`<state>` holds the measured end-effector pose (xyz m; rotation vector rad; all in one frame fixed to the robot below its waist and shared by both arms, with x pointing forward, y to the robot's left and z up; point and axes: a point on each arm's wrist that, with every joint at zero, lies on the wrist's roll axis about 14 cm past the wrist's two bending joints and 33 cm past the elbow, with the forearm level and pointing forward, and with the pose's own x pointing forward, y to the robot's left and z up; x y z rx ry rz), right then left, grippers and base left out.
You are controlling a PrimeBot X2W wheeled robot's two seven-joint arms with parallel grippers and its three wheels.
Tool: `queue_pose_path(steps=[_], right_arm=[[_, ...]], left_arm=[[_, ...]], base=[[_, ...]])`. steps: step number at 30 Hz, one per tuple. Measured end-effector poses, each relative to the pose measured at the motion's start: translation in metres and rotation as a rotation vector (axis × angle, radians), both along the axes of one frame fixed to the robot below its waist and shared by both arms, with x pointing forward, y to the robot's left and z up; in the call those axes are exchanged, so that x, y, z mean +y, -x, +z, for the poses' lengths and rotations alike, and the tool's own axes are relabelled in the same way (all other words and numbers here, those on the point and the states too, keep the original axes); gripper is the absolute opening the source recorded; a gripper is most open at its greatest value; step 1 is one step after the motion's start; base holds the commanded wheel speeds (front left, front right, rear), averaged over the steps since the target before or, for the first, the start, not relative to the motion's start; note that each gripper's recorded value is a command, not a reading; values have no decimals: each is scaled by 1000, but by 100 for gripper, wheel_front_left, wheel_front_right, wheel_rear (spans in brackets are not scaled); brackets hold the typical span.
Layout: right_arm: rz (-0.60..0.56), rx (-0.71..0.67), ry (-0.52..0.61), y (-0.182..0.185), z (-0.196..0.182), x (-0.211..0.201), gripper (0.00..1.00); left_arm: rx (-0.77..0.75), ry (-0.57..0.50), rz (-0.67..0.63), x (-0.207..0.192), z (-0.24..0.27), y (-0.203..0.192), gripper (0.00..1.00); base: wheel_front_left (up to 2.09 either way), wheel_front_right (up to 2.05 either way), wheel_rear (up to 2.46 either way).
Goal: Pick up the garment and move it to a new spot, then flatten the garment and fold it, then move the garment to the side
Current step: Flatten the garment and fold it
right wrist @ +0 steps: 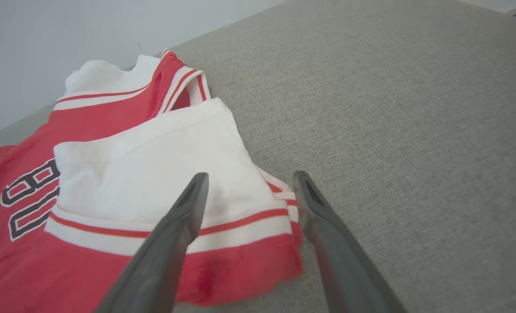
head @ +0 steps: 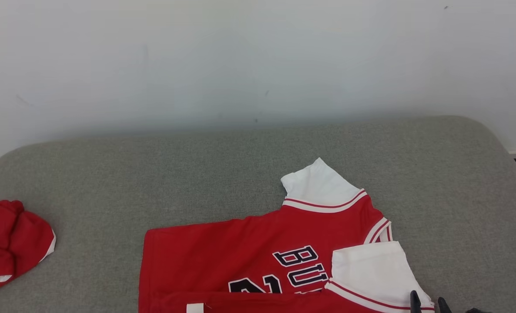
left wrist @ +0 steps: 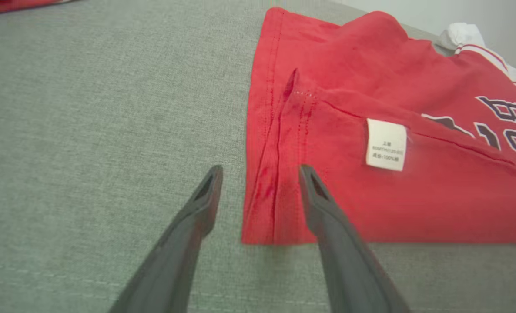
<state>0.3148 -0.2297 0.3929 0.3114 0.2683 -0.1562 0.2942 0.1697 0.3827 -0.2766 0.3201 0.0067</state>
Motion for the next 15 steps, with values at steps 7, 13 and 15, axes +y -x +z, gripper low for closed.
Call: queue_pose_path(steps=[7,13,15], right_arm=[[2,-53,36,-20,17,-4,100],[66,-132,118,-45,43,7,100],[94,-149,143,-53,49,14,100]], left_arm=[[-38,-31,0,3,11,-18,100],[-96,-81,-26,2,28,-40,100],[-113,-95,-39,0,33,-48,100]], base=[[0,0,0],[0,0,0],[0,0,0]])
